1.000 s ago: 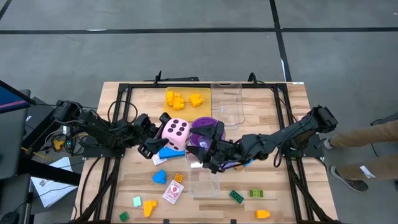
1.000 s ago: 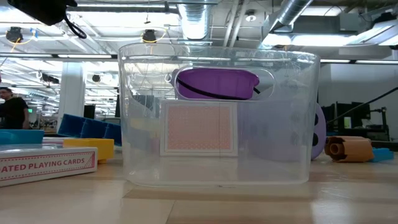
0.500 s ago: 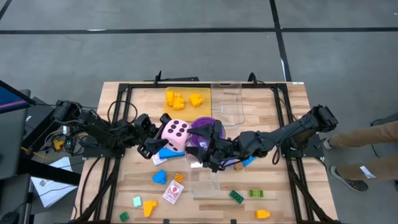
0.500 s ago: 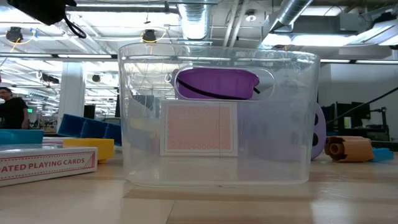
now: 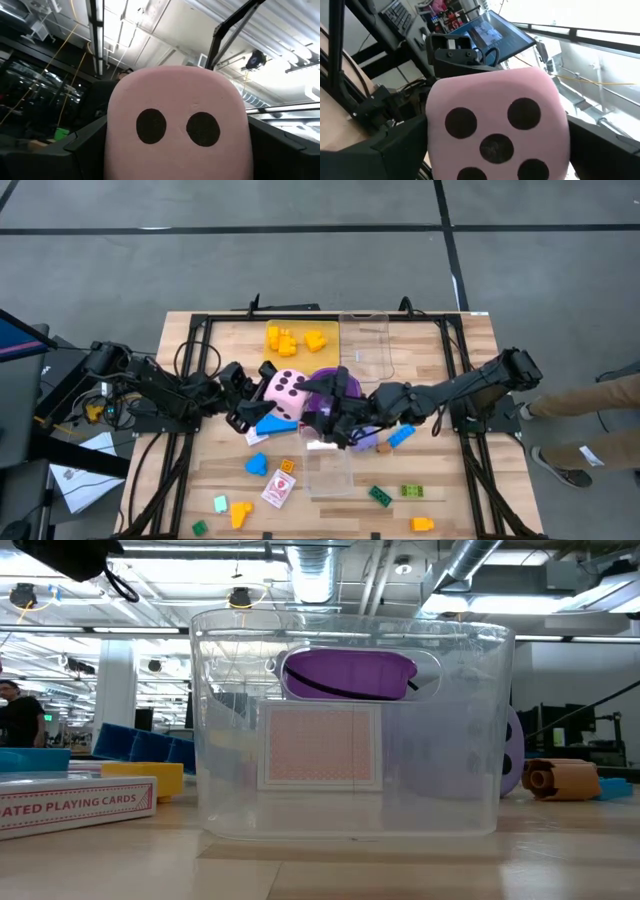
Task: Pick & Place Toys
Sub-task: Put the pink dice into the top transparent bin
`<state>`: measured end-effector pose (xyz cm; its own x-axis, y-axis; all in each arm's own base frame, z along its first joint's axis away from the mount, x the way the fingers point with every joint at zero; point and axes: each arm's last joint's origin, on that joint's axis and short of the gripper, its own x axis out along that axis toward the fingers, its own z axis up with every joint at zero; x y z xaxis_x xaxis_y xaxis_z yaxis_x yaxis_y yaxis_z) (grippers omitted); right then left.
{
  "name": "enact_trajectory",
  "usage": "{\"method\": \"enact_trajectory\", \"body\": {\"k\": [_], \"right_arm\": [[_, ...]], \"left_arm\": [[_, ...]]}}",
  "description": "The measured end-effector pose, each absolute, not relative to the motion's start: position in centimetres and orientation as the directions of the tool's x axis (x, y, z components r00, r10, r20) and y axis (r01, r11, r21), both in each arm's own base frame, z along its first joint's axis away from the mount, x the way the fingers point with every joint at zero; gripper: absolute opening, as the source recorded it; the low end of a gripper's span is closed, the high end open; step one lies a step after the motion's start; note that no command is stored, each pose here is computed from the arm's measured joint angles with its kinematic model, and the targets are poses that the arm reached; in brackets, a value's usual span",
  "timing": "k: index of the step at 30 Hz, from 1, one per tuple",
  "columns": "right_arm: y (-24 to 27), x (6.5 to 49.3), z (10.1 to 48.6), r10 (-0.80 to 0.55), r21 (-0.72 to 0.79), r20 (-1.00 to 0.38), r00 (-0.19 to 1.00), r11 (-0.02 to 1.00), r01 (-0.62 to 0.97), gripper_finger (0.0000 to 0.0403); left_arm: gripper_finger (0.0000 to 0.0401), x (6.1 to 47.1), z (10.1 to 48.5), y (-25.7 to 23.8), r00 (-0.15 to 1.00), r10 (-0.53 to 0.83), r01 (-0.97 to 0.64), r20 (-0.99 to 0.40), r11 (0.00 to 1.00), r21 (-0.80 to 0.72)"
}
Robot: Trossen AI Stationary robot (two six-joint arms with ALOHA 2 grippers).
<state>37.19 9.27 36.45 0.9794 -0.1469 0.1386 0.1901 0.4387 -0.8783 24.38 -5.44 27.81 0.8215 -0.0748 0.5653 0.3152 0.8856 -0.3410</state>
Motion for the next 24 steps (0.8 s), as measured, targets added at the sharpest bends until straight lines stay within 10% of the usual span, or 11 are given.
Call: {"method": "enact_trajectory", "body": {"k": [24], "right_arm": [[8.1,37.7,36.5,-0.061,-0.878,0.157,0.986,0.448,0.168,0.04]], "left_arm": [[0.0344,24.5,27.7,-5.3,0.83,-0.065,0.302,0.554,0.887,-0.348]]}}
